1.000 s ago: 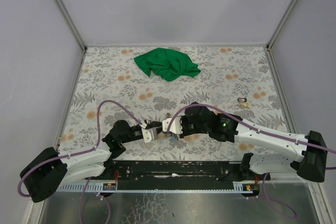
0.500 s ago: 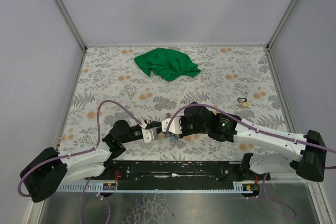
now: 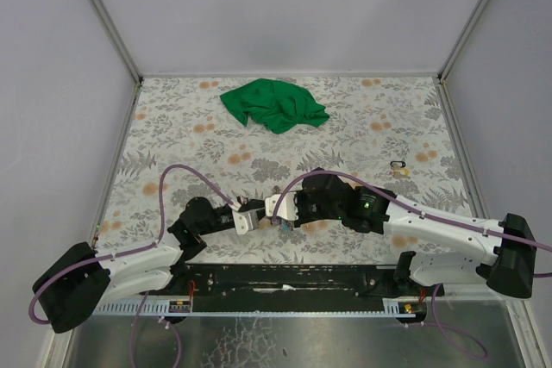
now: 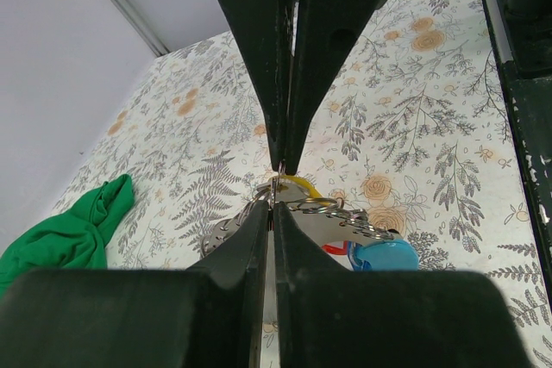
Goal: Put the keys on the keyring
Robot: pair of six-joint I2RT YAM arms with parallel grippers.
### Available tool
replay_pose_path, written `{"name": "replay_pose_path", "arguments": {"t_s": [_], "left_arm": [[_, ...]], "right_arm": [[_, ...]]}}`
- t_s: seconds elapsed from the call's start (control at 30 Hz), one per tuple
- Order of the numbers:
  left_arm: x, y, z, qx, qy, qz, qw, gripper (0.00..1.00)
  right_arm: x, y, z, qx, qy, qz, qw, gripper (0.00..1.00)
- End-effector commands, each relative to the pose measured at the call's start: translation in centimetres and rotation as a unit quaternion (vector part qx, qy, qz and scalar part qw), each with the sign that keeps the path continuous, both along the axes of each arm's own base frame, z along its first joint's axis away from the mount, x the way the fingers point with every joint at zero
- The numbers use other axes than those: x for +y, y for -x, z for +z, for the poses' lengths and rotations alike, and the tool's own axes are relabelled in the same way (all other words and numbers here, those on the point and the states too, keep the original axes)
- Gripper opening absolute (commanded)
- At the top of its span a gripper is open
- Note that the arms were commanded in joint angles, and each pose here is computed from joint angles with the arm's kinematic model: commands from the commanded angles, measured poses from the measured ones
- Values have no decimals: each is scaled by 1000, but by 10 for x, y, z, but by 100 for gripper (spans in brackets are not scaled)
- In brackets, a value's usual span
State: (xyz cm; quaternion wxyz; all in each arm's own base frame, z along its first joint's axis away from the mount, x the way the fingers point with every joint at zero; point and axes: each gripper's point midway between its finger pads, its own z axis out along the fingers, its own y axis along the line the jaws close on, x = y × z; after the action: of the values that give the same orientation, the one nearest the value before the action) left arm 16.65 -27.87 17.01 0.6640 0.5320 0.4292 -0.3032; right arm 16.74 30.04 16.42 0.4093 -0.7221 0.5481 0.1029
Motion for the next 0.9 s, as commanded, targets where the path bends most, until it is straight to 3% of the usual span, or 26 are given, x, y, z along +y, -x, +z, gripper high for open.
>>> {"name": "replay_pose_path", "arguments": {"t_s": [0.0, 0.87], "left_arm": [[0, -2, 31, -37, 42, 1, 998, 0], [2, -7, 31, -35, 43, 14, 998, 0]], "right_arm": [[1, -1, 10, -9, -15, -11, 1000, 0], [-1, -2, 12, -10, -14, -17, 1000, 0]]}}
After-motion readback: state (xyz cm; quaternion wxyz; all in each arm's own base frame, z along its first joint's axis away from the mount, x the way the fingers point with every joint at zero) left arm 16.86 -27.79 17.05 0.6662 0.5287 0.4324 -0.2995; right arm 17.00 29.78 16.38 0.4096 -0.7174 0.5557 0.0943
